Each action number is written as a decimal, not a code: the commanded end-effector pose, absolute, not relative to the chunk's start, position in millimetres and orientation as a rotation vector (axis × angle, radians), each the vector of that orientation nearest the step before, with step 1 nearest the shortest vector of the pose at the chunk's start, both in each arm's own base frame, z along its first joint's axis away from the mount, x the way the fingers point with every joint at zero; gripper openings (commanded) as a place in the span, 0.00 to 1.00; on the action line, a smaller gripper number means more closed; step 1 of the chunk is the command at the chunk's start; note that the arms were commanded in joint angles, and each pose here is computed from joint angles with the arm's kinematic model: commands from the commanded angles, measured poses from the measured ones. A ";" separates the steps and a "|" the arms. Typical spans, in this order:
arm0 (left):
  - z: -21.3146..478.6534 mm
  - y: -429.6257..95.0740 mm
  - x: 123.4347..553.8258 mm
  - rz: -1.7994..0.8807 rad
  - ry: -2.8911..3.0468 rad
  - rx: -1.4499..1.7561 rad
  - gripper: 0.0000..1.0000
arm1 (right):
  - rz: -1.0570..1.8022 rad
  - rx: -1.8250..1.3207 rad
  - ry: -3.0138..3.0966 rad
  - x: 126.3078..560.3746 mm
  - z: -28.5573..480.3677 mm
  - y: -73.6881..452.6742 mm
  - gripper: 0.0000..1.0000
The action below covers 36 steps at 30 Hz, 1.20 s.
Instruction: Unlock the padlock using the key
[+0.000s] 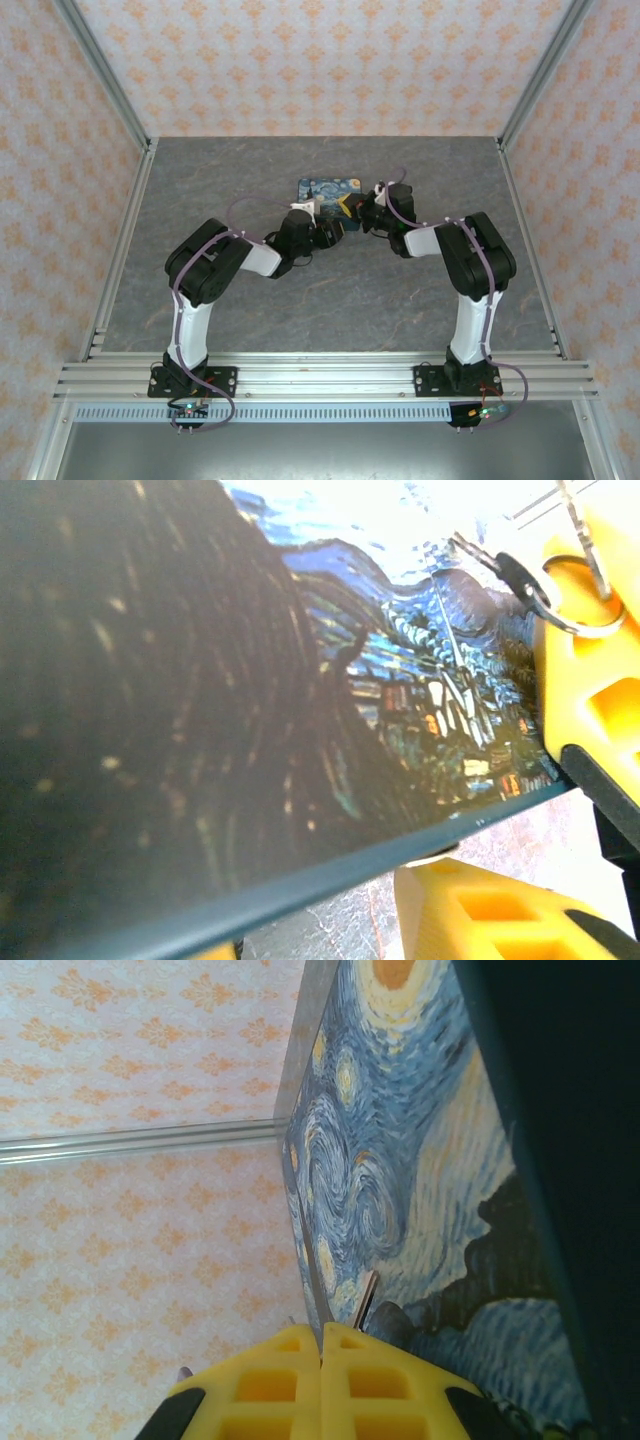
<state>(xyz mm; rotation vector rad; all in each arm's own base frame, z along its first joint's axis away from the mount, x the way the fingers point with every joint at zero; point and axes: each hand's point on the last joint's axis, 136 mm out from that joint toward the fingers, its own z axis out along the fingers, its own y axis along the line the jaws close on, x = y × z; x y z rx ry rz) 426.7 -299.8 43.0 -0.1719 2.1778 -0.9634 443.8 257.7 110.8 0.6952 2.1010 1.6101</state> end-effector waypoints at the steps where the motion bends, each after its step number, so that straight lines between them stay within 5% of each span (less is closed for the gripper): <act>1: 17.7 -299.3 429.0 -0.900 2.219 -0.224 0.44 | 1.599 0.717 2.116 445.5 99.3 256.2 0.00; 6: 13.5 -298.1 429.5 -0.881 2.227 -0.235 0.38 | 1.601 0.722 2.115 445.9 97.8 256.2 0.00; 13: 18.6 -300.2 431.1 -0.897 2.213 -0.234 0.11 | 1.606 0.723 2.114 446.0 96.9 256.7 0.00; 16: 24.5 -302.6 431.8 -0.917 2.199 -0.232 0.10 | 1.606 0.724 2.114 446.2 96.0 257.0 0.00; 21: 32.9 -307.1 433.5 -0.950 2.188 -0.229 0.33 | 1.611 0.727 2.112 448.0 95.2 257.5 0.00; 36: 48.2 -272.3 405.1 -0.836 2.206 -0.213 0.56 | 1.654 0.614 1.998 477.7 173.1 258.8 0.00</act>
